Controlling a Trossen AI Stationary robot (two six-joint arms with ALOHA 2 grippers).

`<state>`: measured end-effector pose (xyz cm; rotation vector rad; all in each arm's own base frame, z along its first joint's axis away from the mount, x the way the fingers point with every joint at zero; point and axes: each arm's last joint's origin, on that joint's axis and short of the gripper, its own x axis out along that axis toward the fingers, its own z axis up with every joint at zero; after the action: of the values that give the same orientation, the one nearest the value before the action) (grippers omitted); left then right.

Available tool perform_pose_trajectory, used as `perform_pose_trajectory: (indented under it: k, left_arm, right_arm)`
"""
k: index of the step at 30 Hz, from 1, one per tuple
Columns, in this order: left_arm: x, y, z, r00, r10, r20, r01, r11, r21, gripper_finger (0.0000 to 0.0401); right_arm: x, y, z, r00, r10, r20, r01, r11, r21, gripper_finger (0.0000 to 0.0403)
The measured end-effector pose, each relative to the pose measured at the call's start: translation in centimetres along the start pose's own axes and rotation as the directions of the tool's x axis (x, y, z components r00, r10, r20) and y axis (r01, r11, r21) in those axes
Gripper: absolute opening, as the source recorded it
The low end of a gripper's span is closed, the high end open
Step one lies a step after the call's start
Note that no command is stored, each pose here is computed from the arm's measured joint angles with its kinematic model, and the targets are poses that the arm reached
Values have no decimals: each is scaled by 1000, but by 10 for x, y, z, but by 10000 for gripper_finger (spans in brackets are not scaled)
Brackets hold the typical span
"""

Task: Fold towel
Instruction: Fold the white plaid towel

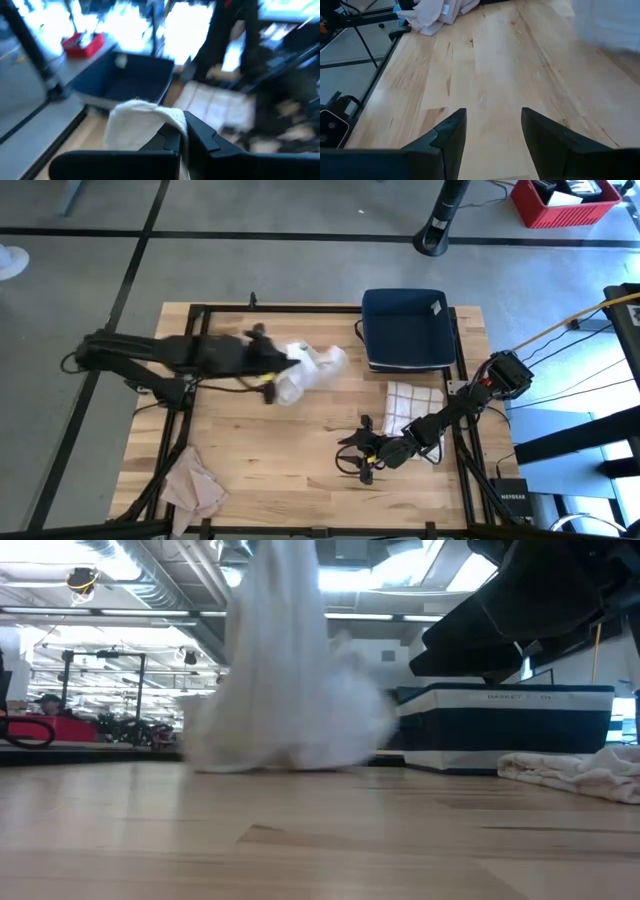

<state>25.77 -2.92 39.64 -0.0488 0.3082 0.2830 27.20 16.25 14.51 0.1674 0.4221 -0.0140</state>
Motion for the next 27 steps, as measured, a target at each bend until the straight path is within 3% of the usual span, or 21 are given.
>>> perform_pose_trajectory:
  k: [4,9,27]
  left_arm:
    - [-44,-3,14,990,-112,88,116,992,-41,4]
    - [-68,-8,6,983,-181,24,182,982,-41,2]
    - [-54,-41,-14,971,-215,-109,221,974,52,5]
  right_arm:
    - [0,0,0,1000,-4,0,4,1000,-4,193]
    - [0,-1,0,1000,-27,8,27,1000,-6,193]
    - [0,-1,0,999,-35,7,35,999,-12,193]
